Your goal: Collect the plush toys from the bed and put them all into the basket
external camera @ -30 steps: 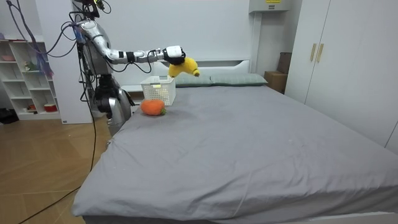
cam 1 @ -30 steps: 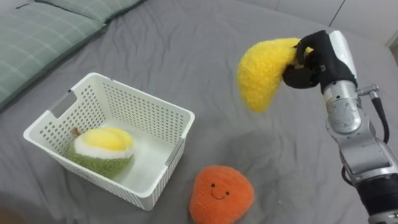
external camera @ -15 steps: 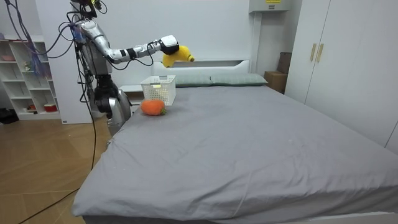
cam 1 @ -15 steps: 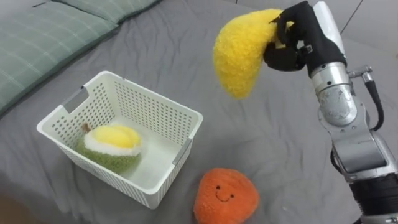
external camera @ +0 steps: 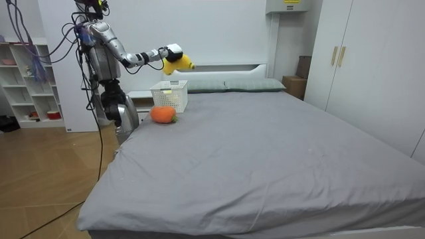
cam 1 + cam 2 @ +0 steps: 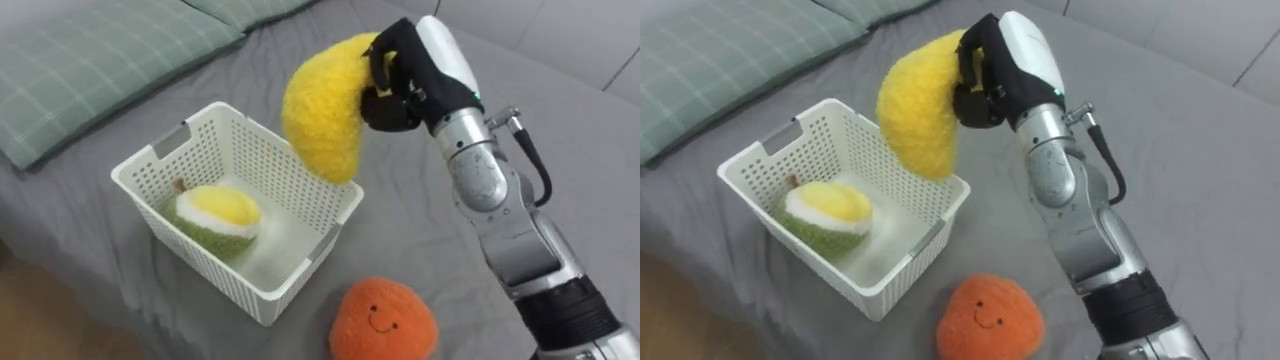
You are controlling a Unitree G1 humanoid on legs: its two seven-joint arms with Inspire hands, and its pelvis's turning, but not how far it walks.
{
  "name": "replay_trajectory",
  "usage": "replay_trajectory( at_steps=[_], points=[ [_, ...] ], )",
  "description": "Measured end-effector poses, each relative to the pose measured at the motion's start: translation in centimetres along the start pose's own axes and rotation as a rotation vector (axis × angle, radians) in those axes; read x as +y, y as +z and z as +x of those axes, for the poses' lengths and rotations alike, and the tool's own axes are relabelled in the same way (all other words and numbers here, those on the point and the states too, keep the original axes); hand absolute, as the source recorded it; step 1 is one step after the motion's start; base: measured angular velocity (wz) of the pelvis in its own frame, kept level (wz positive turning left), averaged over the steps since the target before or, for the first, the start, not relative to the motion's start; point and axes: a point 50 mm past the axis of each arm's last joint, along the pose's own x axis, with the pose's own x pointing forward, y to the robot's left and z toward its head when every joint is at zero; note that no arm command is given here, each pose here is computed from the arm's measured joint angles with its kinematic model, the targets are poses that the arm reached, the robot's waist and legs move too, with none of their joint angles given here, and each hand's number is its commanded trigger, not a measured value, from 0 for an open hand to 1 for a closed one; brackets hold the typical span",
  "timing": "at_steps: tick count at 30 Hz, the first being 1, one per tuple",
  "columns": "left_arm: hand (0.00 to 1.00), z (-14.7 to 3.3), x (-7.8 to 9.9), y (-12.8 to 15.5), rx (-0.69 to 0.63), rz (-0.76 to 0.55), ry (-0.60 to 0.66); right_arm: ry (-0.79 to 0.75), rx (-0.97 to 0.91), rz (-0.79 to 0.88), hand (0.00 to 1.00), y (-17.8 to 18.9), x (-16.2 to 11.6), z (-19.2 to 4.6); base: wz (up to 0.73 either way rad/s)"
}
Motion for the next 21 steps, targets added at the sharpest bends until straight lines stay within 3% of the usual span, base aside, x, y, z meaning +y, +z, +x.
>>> replay_trajectory(
  at_steps=[9,10,11,12,21],
  points=[
    [0.00,0.2,0.2,2.1,-0.051,-0.020,0.012,0.094,-0.010,0.032,1.00,0.9,1.7,0.1,0.10],
    [0.00,0.2,0.2,2.1,-0.050,-0.020,0.011,0.101,-0.012,0.037,0.93,0.9,1.8,0.1,0.00],
    [0.00,0.2,0.2,2.2,-0.050,-0.020,0.011,0.104,-0.012,0.039,0.58,1.0,1.9,0.1,0.00],
    [0.00,0.2,0.2,2.2,-0.050,-0.020,0.011,0.110,-0.015,0.038,0.02,1.1,2.1,0.1,0.00],
    [0.00,0.3,0.3,2.4,-0.056,-0.021,0.017,0.159,-0.007,0.030,0.00,1.0,3.2,0.0,0.00]
  ],
)
